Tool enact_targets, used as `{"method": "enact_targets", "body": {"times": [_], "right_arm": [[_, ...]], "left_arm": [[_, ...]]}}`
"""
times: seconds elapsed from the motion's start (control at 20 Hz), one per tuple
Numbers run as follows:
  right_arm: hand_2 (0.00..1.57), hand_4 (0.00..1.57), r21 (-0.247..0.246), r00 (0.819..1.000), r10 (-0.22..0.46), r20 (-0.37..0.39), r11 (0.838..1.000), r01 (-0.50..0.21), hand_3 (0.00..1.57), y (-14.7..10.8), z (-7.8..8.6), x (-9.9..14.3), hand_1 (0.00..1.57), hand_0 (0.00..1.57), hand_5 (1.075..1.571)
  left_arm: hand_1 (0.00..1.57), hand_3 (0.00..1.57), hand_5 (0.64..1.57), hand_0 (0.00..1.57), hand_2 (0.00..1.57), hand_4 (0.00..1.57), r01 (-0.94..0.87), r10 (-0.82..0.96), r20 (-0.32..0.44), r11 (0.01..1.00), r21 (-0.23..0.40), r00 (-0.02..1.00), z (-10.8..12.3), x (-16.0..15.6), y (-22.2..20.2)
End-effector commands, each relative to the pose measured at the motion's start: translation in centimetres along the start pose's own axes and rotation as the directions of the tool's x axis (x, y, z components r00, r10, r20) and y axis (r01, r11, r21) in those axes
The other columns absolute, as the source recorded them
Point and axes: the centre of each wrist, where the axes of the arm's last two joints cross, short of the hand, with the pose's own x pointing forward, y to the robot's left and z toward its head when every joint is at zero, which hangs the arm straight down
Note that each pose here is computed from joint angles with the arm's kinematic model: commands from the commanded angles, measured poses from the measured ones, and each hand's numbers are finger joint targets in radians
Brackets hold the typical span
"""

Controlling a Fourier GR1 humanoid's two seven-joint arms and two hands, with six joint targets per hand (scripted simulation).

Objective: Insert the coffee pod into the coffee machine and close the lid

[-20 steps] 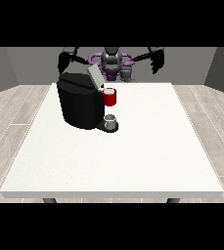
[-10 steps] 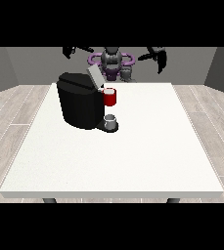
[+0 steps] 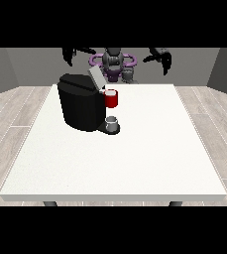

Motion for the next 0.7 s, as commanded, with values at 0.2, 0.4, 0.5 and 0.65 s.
{"method": "enact_targets", "body": {"times": [0.2, 0.4, 0.5, 0.65], "right_arm": [[0.0, 0.18, -0.049, 0.99, -0.123, -0.064, 0.992, 0.12, 0.0, -1.5, -2.3, 0.4, 0.0, 0.0, 1.571], [0.0, 0.06, 0.051, 0.996, -0.092, -0.024, 0.994, 0.093, 0.0, 1.8, -3.2, 2.3, 0.0, 0.0, 1.571], [0.0, 0.0, 0.061, 0.997, -0.081, -0.005, 0.995, 0.081, 0.0, 1.8, -3.5, 2.5, 0.0, 0.0, 1.571], [0.0, 0.0, 0.068, 0.997, -0.078, -0.002, 0.995, 0.078, 0.0, 4.3, -3.5, 2.5, 0.0, 0.0, 1.571]], "left_arm": [[0.0, 0.0, 1.571, 0.0, 0.0, 0.34, 0.008, -0.006, 0.053, 0.999, -0.042, 0.999, -0.5, 4.3, -1.0], [0.0, 0.0, 1.571, 0.0, 0.0, 0.3, 0.033, -0.036, 0.093, 0.999, 0.036, 0.995, 1.9, 3.0, -0.6], [0.0, 0.0, 1.571, 0.0, 0.0, 0.37, 0.03, -0.037, 0.11, 0.997, 0.069, 0.993, 2.5, 3.8, 0.0], [0.0, 0.0, 1.571, 0.0, 0.0, 0.34, 0.021, -0.029, 0.119, 0.998, 0.065, 0.992, 3.9, 3.6, 1.5]]}}
